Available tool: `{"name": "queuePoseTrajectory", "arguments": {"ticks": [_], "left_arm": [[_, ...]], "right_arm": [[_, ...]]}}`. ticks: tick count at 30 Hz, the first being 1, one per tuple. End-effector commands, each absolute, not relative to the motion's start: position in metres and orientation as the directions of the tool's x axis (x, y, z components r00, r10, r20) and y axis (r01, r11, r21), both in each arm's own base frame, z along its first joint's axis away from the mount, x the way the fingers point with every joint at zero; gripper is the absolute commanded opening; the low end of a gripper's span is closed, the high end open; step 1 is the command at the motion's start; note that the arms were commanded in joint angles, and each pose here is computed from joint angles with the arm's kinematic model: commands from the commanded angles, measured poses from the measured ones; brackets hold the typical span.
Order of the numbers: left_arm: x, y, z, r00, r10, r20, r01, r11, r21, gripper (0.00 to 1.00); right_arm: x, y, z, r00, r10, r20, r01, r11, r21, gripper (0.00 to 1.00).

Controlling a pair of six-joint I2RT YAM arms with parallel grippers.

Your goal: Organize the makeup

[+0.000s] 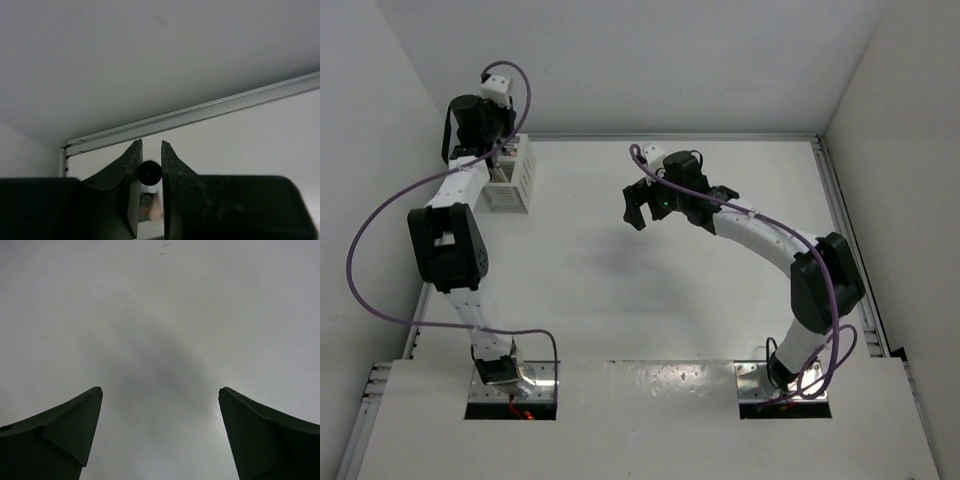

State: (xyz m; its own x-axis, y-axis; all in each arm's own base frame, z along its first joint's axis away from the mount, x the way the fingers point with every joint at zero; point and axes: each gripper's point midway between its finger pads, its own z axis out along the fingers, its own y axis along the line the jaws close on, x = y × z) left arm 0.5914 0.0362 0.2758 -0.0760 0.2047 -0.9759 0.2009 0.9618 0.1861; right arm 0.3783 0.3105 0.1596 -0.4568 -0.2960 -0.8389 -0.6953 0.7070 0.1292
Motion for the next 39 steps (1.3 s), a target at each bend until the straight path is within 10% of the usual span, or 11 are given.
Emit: {"name": "queuePoseTrajectory", "arguments": {"ticks": [1,30,35,39], "left_arm": [[0.625,0.095,0.295,-0.011,0.237,-0.972,0.012,0.972,0.237,0.0],[0.614,0.094,0.206,-0.247,0.09,-0.965,0.095,0.993,0.069,0.01],[0.617,0.098,0.215,-0.235,0.103,-0.966,0.077,0.993,0.087,0.54],[0.622,0.106,0.259,-0.167,0.079,-0.983,0.043,0.996,0.072,0.66]], "right_arm": [[0.389,0.309,0.16,-0.46,-0.309,-0.833,-0.687,0.718,0.113,1.0],[0.391,0.301,0.148,-0.512,-0.331,-0.793,-0.666,0.736,0.123,1.0],[0.389,0.293,0.15,-0.513,-0.346,-0.785,-0.663,0.741,0.106,1.0],[0.389,0.292,0.155,-0.507,-0.342,-0.791,-0.659,0.746,0.1,1.0]]}}
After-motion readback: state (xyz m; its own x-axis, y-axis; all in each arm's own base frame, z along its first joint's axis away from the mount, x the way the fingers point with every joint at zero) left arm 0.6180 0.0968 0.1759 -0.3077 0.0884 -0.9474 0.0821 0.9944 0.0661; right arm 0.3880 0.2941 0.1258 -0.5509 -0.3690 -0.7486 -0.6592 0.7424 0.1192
